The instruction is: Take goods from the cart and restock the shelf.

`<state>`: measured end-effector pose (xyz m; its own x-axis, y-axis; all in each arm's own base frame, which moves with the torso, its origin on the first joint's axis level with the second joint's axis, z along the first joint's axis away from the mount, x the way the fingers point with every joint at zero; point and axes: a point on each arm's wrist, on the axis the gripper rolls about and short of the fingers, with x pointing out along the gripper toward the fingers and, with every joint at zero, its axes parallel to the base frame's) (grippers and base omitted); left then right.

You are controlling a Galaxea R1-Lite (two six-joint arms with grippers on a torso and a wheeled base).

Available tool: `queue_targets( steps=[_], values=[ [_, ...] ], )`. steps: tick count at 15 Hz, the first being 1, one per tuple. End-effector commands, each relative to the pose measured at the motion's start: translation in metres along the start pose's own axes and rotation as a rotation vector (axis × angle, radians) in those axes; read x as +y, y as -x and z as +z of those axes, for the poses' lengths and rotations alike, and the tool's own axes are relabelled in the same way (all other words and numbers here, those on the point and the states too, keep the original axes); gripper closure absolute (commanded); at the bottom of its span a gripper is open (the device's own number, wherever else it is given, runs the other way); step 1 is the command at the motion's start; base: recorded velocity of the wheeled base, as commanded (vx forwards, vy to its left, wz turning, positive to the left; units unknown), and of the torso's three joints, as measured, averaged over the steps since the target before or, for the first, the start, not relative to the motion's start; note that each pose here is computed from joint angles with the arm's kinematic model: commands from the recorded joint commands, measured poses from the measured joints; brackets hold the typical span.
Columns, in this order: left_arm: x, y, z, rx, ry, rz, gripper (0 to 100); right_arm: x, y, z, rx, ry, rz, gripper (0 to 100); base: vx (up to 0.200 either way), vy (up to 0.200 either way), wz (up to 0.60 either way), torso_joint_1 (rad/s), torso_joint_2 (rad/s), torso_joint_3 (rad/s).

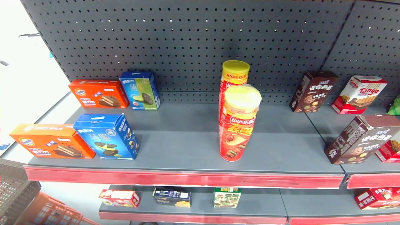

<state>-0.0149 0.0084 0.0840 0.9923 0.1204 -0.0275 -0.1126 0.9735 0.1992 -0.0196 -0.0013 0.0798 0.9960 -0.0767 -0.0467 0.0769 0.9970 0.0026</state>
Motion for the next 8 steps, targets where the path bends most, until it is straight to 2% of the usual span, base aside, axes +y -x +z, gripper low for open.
queue_targets(
  steps=[1, 4, 8],
  values=[
    [-0.0002, -0.0003, 0.0, 0.004, -0.002, -0.005, 0, 0.0016, 0.0032, -0.0048, -0.04, 0.027, 0.11, 0, 0.0, 0.0, 0.0, 0.0, 0.0, 0.0],
    [-0.0001, -0.0003, 0.0001, 0.003, -0.007, -0.005, 0, 0.0016, 0.0033, -0.0045, -0.044, 0.011, 0.103, 0, 0.0, 0.0, 0.0, 0.0, 0.0, 0.0],
    [-0.0009, -0.0003, 0.0004, -0.005, 0.002, -0.039, 0, 0.0016, 0.0033, -0.0045, -0.044, 0.014, 0.103, 0, 0.0, 0.0, 0.0, 0.0, 0.0, 0.0]
  ],
)
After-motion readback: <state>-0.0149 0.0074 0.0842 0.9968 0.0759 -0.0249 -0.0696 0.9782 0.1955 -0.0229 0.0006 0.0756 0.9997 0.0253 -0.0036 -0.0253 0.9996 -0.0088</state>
